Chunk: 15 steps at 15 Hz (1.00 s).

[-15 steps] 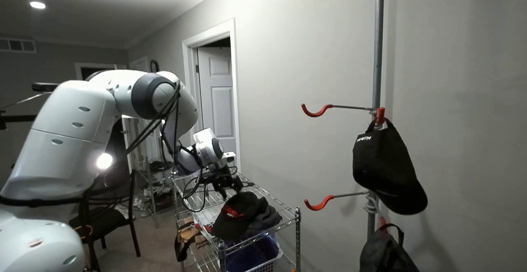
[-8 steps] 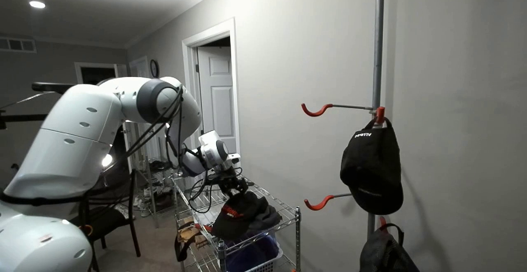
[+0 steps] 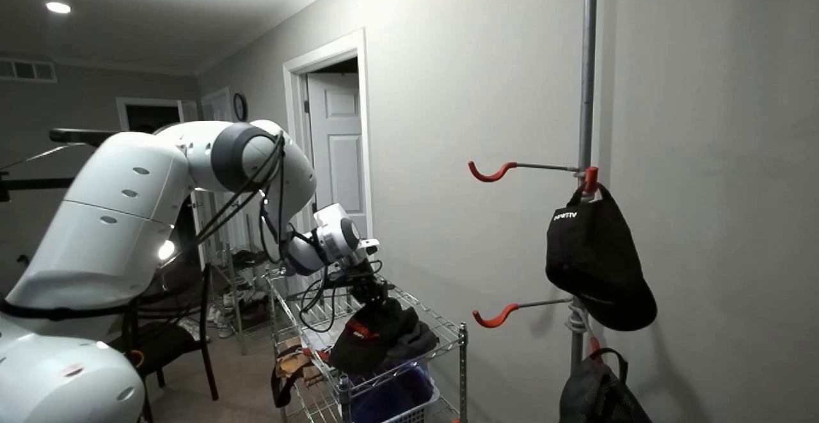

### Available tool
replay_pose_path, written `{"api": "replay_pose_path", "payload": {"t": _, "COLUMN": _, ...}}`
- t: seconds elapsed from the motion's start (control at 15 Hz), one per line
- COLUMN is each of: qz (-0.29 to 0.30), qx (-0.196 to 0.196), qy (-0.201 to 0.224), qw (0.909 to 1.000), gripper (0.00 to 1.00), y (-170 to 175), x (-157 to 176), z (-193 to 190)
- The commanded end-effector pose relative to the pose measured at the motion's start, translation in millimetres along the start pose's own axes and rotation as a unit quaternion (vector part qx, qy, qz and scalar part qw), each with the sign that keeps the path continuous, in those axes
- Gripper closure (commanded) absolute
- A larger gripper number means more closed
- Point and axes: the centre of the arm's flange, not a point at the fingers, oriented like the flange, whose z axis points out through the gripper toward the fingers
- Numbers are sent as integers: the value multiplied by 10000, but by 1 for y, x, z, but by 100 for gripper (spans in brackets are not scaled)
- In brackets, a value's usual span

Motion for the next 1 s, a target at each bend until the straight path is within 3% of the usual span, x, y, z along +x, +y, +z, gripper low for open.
{"api": "replay_pose_path", "payload": {"t": 0.0, "qz": 43, "qx": -46, "qy": -33, "qw": 10000, "gripper": 96, "y": 5, "x": 1, "z": -5}}
{"api": "replay_pose_path", "payload": {"t": 0.2, "qz": 97, "qx": -48, "qy": 97, "qw": 9999, "gripper": 100, "y": 12, "x": -2, "z": -19}}
{"api": "replay_pose_path", "payload": {"t": 0.47, "qz": 440, "qx": -140, "qy": 490, "qw": 9977, "gripper": 99, "y": 47, "x": -3, "z": -71}}
{"api": "replay_pose_path", "payload": {"t": 0.93, "qz": 1176, "qx": -446, "qy": 1365, "qw": 9826, "gripper": 99, "y": 120, "x": -16, "z": -176}}
